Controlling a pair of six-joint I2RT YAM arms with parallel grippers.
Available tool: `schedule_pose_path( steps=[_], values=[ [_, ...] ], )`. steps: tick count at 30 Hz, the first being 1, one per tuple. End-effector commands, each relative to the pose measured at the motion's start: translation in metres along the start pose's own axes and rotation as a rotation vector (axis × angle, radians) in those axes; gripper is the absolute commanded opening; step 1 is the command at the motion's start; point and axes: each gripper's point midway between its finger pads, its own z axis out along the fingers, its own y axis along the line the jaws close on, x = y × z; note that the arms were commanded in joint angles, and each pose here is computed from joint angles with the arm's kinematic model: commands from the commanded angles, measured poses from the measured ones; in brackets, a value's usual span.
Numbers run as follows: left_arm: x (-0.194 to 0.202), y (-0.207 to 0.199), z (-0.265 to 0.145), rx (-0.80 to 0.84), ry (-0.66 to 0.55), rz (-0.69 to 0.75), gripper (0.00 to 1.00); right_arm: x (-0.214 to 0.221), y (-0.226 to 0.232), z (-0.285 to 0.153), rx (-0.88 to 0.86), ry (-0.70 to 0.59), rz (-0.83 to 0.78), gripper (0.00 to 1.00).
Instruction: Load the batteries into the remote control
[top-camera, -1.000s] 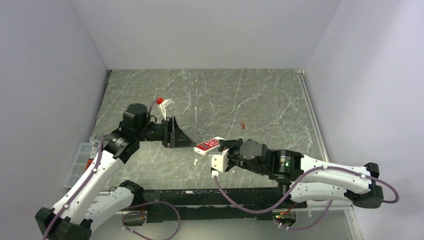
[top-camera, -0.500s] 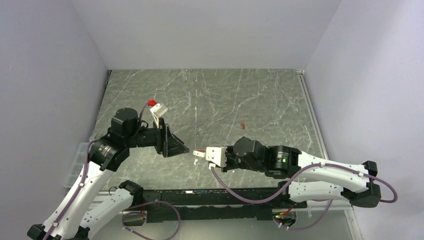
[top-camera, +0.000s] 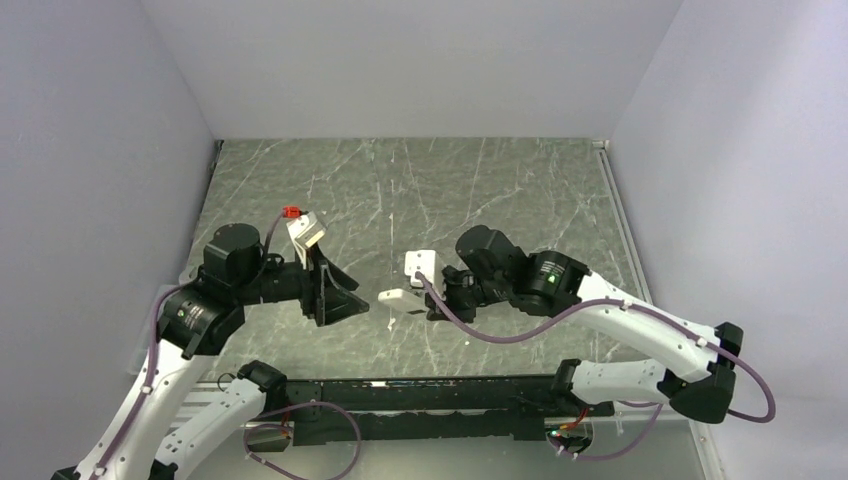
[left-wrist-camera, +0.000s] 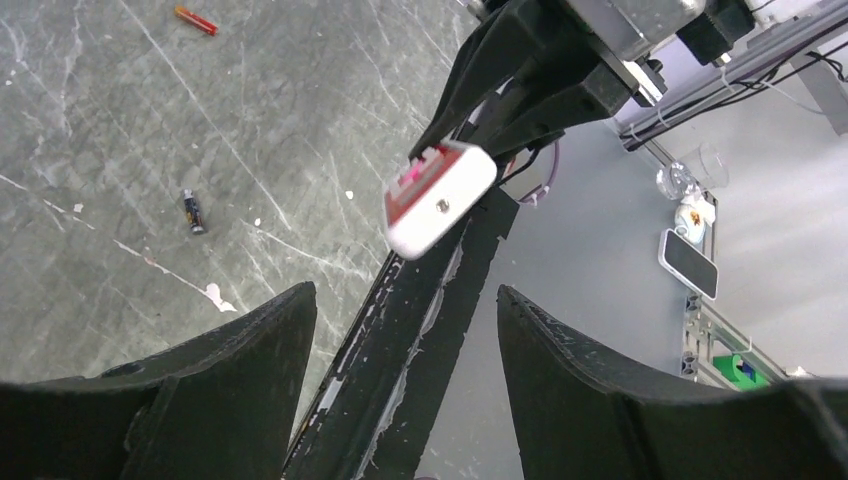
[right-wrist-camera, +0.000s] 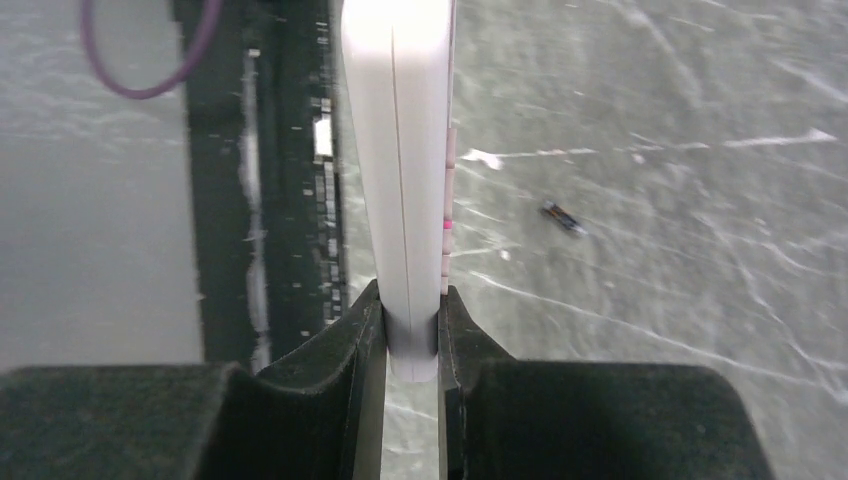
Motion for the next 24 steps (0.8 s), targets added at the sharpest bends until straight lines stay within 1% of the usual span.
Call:
schedule_pose_path(
  steps=[1, 7, 11, 14, 17, 19, 24],
  values=[
    [-0.013, -0.013, -0.004, 0.065, -0.042, 0.116, 0.72, -0.034, 0.04, -0.008, -0.25, -0.095, 0.068, 0.0],
    [-0.013, -0.02, -0.006, 0.094, -0.03, 0.131, 0.74, -0.049, 0.058, -0.004, -0.394, -0.094, 0.155, 0.0],
    [-0.007, -0.021, -0.002, 0.133, -0.005, 0.117, 0.76, -0.058, 0.061, -0.002, -0.443, -0.095, 0.175, 0.0],
    [-0.006, -0.029, -0.003, 0.183, 0.006, 0.118, 0.77, -0.063, 0.061, -0.001, -0.453, -0.101, 0.176, 0.0],
    [-0.004, -0.031, -0.003, 0.199, 0.015, 0.115, 0.77, -0.068, 0.061, -0.002, -0.468, -0.104, 0.19, 0.0],
    [-0.002, -0.031, -0.001, 0.211, 0.028, 0.112, 0.76, -0.07, 0.06, -0.002, -0.484, -0.093, 0.213, 0.0],
    [0.005, -0.035, 0.001, 0.229, 0.065, 0.114, 0.68, -0.076, 0.063, -0.005, -0.52, -0.091, 0.217, 0.0]
  ],
)
